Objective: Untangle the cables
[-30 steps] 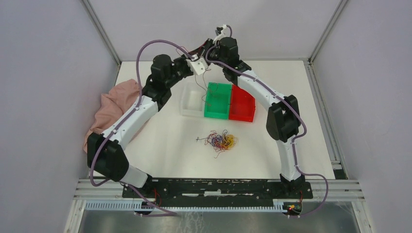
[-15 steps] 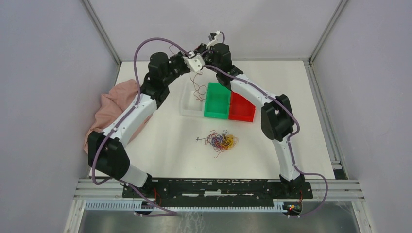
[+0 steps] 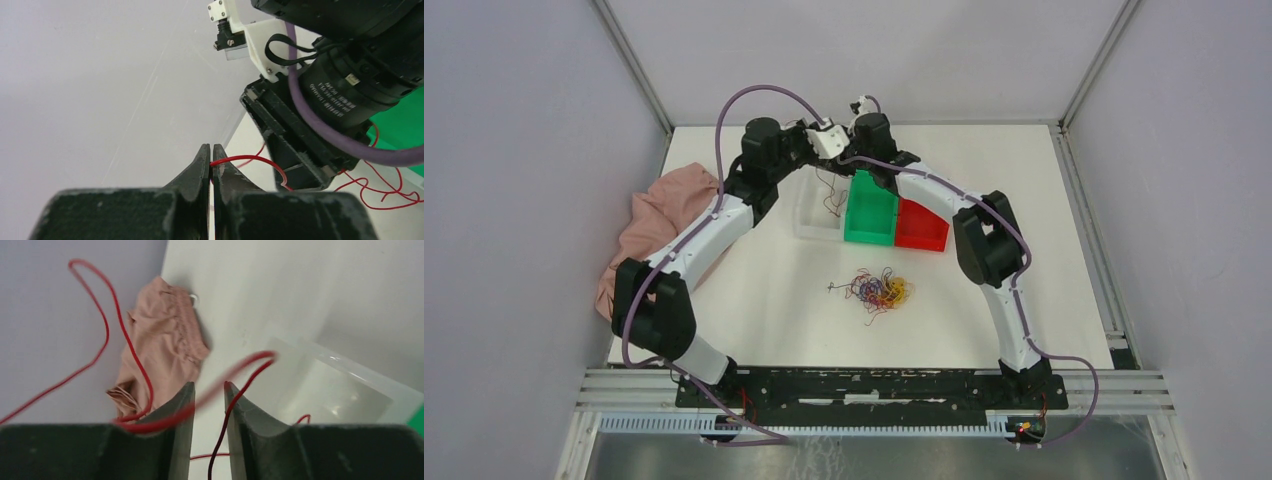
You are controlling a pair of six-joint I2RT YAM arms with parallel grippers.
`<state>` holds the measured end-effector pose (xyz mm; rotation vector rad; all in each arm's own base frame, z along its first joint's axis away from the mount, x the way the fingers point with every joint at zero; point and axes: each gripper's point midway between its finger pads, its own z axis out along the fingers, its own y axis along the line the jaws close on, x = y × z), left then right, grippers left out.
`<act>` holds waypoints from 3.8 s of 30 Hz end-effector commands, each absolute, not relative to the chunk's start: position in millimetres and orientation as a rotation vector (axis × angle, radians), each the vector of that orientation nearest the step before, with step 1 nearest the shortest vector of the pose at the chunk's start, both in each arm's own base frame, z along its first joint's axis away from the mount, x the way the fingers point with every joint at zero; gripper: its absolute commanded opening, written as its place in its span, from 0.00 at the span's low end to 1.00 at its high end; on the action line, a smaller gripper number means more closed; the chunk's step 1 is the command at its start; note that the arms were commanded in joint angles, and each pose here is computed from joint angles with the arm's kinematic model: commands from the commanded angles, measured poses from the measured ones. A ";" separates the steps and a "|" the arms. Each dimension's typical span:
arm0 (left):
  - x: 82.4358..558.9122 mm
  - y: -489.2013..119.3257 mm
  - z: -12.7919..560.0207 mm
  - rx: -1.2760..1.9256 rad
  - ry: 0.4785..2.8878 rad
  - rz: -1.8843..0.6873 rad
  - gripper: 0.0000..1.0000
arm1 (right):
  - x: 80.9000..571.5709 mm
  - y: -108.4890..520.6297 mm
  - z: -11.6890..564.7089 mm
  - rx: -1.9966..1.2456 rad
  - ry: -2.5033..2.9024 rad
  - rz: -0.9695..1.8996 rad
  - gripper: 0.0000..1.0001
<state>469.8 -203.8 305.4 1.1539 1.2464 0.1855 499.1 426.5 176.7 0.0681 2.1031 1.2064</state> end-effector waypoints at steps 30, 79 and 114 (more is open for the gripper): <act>422.2 -231.0 320.4 1.260 1.035 0.110 0.03 | 443.2 256.5 187.9 -0.130 2.190 0.555 0.55; 301.1 -238.0 382.5 1.354 0.733 0.101 0.03 | 442.4 237.3 170.2 -0.008 2.182 0.596 0.45; 301.8 -235.5 507.6 1.242 0.326 0.613 0.03 | 440.1 231.2 170.9 0.020 2.176 0.620 0.41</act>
